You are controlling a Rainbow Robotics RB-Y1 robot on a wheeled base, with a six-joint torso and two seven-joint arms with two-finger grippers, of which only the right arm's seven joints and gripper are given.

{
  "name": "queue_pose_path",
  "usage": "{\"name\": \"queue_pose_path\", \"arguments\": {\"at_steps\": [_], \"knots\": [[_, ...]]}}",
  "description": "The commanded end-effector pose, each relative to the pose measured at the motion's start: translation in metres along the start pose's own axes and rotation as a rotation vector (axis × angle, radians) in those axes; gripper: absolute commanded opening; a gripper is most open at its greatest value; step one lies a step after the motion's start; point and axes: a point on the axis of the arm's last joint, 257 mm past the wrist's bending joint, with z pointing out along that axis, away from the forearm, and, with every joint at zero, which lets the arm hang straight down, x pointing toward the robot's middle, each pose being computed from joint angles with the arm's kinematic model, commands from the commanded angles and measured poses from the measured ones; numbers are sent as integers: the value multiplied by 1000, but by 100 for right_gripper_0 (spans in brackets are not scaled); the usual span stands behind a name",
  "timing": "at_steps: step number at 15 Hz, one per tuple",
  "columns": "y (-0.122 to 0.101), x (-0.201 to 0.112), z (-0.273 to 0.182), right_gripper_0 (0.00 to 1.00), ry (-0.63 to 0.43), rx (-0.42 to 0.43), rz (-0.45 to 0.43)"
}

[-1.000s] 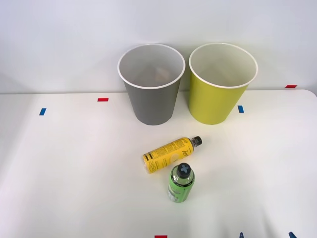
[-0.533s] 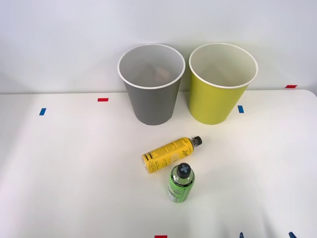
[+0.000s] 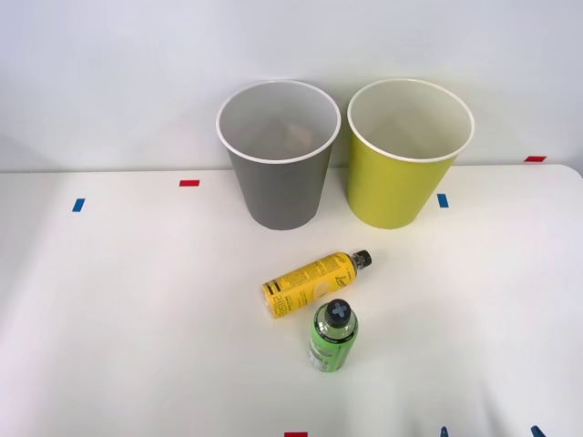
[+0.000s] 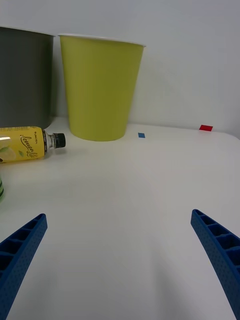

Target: Put cans in the gray bin, plastic bottles in the light green bin

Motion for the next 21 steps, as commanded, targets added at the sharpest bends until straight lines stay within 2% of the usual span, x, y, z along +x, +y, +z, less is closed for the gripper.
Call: {"name": "queue_pose_path", "arguments": {"at_steps": [1, 21], "knots": [[0, 0, 0, 100, 0, 0, 0], [0, 0, 0, 100, 0, 0, 0]]}}
